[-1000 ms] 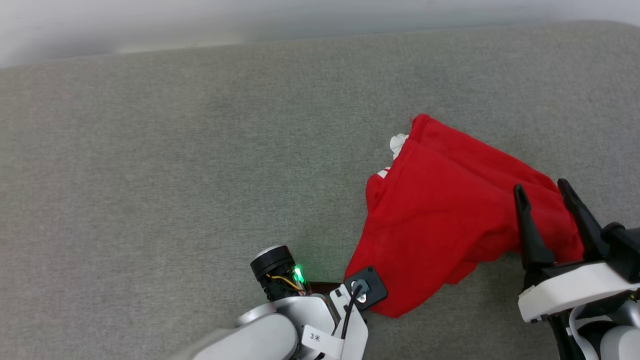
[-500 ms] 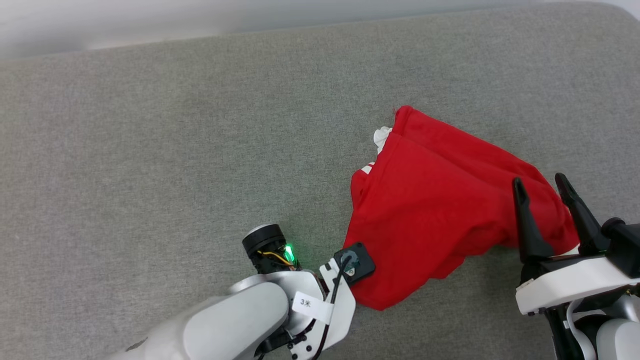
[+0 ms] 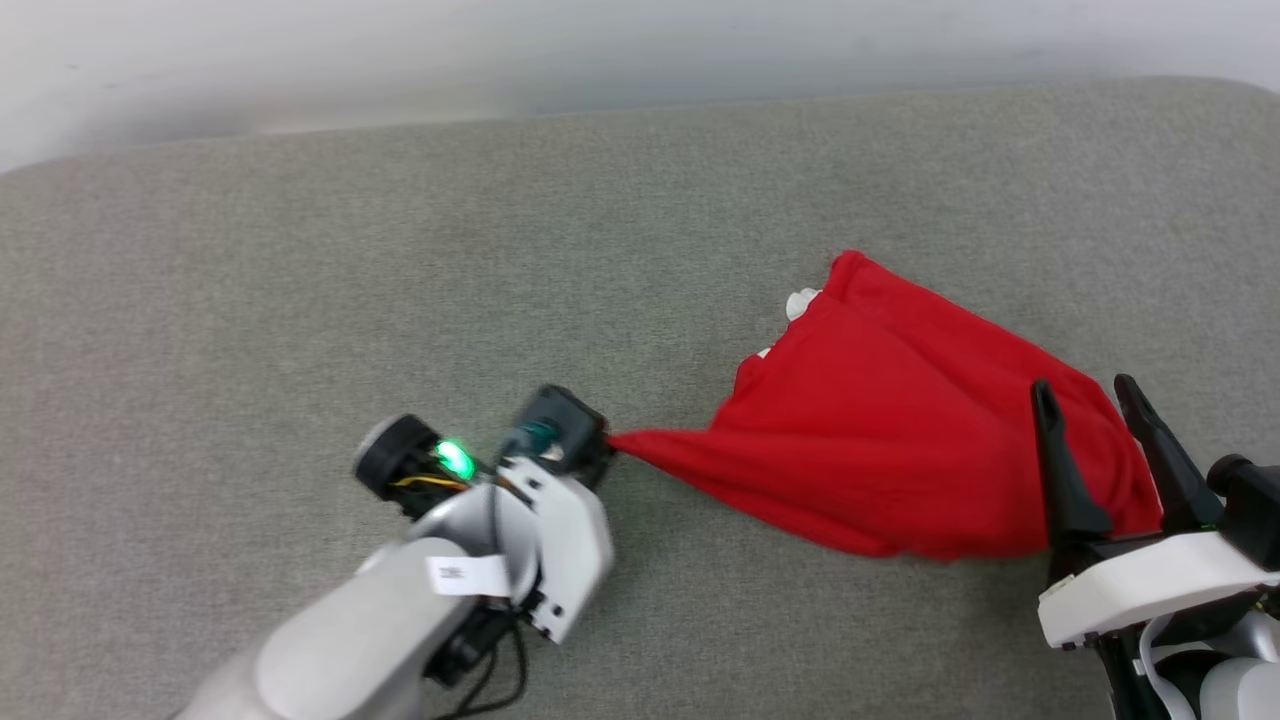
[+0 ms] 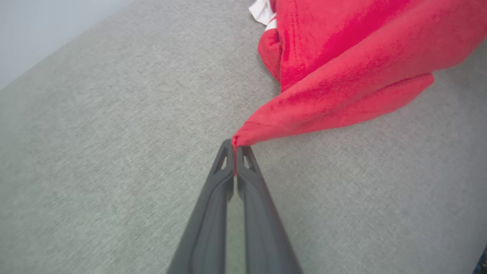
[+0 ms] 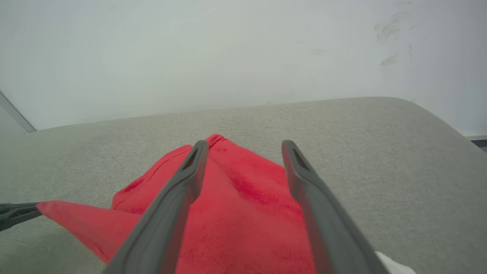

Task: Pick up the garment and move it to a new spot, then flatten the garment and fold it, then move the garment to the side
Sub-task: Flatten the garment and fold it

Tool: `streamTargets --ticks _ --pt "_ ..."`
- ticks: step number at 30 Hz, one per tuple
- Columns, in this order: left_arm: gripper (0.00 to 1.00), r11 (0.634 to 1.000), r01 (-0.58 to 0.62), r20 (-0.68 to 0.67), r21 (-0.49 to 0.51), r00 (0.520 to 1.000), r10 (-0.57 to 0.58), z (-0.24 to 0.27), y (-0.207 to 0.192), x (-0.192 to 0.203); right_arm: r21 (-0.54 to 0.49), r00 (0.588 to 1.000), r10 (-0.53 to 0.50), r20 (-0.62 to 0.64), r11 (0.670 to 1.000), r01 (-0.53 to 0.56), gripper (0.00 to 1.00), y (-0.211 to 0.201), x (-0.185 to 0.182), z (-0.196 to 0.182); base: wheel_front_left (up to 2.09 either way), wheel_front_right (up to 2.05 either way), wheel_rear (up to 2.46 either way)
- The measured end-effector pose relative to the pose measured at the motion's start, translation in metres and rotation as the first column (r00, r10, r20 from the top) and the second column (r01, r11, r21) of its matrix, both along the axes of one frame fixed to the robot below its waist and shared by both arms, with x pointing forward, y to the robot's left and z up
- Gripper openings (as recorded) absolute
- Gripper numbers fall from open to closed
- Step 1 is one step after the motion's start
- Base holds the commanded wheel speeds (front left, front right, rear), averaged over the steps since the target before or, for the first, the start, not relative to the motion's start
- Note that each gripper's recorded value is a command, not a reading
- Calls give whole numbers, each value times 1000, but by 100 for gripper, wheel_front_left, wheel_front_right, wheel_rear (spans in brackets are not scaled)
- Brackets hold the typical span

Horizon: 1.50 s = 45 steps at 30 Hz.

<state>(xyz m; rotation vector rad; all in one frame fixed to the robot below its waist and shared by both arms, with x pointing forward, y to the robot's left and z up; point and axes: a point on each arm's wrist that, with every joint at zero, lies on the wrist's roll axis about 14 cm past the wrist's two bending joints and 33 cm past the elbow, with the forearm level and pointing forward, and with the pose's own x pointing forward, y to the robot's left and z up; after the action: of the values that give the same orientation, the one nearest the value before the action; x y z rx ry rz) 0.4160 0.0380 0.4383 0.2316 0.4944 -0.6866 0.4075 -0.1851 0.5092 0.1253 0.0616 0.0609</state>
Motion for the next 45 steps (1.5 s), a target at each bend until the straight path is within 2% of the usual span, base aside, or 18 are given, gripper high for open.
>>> streamTargets --ticks 3,7,12,16,20,23,24,27,28,29,32,36,41,45 --pt "0 988 -146 75 -43 986 149 19 35 15 5 1000 12 2 1000 -12 100 4 0 2 0 0 0" --pt "0 938 -336 145 -91 927 346 39 89 27 7 1000 24 2 1000 -24 100 8 1 3 0 0 0" --pt "0 807 -573 181 -144 786 590 52 165 27 8 1000 31 1 999 -31 100 11 2 4 0 0 0" --pt "0 701 -705 109 -108 693 713 27 209 5 9 1000 27 -11 1000 -27 100 9 3 0 0 0 0" --pt "0 604 -796 -13 -44 605 796 -14 235 -27 3 1000 12 -18 1000 -12 100 4 3 -2 0 0 0" --pt "0 564 -826 -117 0 560 820 -43 236 -54 -2 1000 2 -16 1000 -2 100 0 2 -2 0 0 0" --pt "0 558 -830 -151 4 551 820 -50 233 -61 -4 1000 0 -12 1000 0 100 0 2 0 0 0 0" --pt "0 575 -818 -221 -6 562 797 -61 218 -73 -11 1000 0 2 1000 0 100 0 1 5 0 0 0" --pt "36 583 -812 -217 -19 573 790 -60 215 -73 -12 1000 1 7 1000 -1 100 0 0 7 0 0 0" --pt "100 591 -806 -212 -38 584 784 -57 211 -73 -13 1000 4 13 1000 -4 100 1 0 9 0 0 0" --pt "100 612 -783 -162 -109 622 766 -44 198 -67 -17 999 17 28 1000 -16 100 5 -3 16 0 0 0" --pt "100 640 -731 -10 -236 660 751 -2 188 -46 -18 998 31 46 999 -31 100 10 -8 25 0 0 0" --pt "100 677 -640 149 -362 677 720 45 170 -34 -19 997 41 63 999 -40 100 13 -17 34 0 0 0" --pt "100 701 -581 213 -413 687 695 68 156 -27 -20 997 42 68 999 -41 100 13 -21 37 0 0 0"
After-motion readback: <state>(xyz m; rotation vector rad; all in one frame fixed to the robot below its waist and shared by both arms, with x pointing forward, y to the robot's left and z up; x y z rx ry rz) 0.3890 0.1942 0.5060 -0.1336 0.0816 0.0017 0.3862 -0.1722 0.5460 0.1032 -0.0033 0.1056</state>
